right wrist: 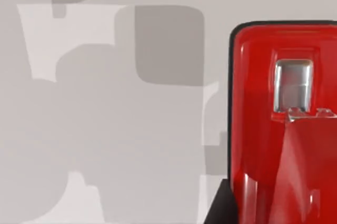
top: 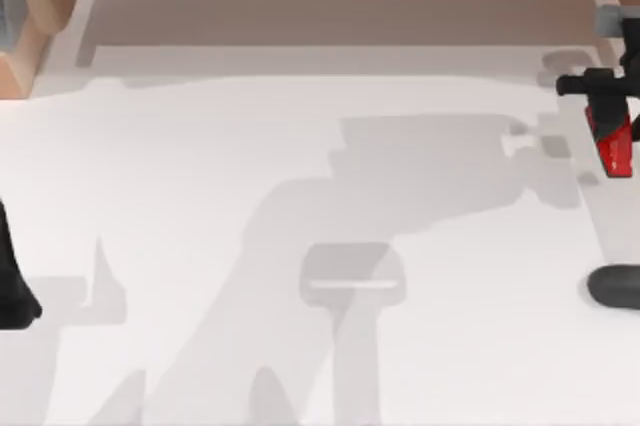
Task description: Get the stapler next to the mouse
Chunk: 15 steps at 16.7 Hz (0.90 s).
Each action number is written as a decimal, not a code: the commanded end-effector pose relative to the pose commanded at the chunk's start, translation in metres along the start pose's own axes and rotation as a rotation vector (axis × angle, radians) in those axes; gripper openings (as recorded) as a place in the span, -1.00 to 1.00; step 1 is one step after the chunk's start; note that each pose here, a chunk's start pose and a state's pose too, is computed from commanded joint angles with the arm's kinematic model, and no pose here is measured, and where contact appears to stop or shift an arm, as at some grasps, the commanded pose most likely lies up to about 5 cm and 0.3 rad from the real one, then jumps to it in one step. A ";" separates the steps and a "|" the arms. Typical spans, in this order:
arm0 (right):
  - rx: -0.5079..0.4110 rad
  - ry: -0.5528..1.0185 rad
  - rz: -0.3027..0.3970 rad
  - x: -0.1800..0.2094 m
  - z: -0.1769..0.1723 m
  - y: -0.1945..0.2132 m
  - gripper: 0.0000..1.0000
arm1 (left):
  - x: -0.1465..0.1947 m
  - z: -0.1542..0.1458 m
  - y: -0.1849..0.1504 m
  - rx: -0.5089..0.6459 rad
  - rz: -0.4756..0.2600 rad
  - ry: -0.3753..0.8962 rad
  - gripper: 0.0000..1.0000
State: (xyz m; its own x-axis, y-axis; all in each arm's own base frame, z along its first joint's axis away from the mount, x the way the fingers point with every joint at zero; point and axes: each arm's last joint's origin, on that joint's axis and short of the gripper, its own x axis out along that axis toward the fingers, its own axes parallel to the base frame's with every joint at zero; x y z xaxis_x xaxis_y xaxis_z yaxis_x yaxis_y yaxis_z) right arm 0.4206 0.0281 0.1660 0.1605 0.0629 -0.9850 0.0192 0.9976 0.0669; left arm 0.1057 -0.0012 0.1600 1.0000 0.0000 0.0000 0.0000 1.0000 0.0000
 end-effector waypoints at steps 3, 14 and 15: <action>-0.005 -0.003 -0.001 0.000 0.000 0.001 -1.00 | 0.000 0.000 0.000 0.000 0.000 0.000 1.00; -0.014 -0.095 0.011 -0.012 0.011 0.004 -1.00 | 0.000 0.000 0.000 0.000 0.000 0.000 1.00; -0.015 -0.103 0.013 -0.013 0.012 0.004 -1.00 | 0.000 0.000 0.000 0.000 0.000 0.000 1.00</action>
State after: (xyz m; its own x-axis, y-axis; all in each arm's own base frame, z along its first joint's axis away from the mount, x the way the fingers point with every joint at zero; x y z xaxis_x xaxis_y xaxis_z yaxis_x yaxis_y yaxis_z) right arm 0.4302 0.0311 0.1812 0.2614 0.0729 -0.9625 0.0022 0.9971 0.0761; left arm 0.1057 -0.0012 0.1600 1.0000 0.0000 0.0000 0.0000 1.0000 0.0000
